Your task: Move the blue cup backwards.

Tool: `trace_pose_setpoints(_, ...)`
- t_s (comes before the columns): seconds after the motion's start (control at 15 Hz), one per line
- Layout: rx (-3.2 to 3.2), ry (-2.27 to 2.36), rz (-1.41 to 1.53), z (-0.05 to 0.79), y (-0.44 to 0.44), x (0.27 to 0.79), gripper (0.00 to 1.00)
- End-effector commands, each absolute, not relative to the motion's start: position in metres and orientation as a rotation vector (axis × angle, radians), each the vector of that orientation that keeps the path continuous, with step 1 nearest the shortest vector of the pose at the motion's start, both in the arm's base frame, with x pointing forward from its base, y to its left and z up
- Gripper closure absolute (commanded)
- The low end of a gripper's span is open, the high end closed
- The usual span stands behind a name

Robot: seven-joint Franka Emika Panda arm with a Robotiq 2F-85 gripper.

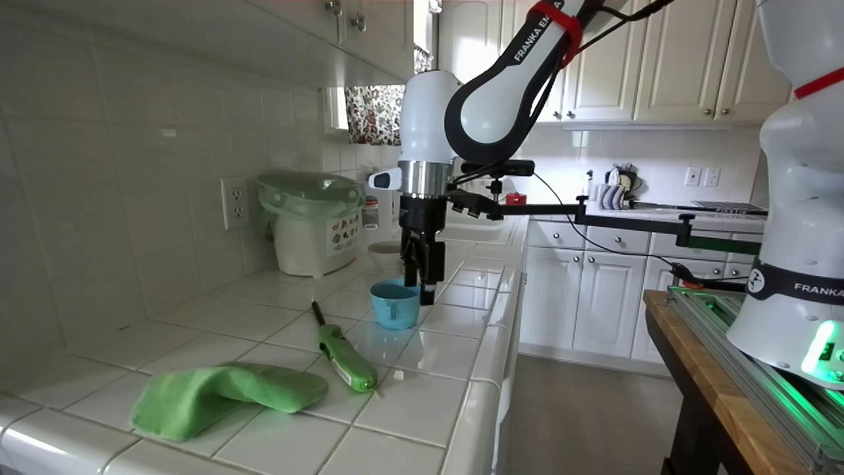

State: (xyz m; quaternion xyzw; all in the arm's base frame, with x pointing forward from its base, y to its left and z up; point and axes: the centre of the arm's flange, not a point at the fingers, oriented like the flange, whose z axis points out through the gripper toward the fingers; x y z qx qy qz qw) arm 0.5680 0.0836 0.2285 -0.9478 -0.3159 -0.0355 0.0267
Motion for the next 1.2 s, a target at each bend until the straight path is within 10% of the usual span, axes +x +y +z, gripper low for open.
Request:
trace_pose_setpoints(0.0,-2.87,-1.129,-0.132,0.227,0.077,0.574,0.34)
trace_pose_setpoints(0.53,-2.843,-1.182,-0.124,0.221,0.083,0.577,0.97)
trace_pose_setpoints(1.13,-2.878,-1.195,-0.182,0.244,0.072,0.605,0.99)
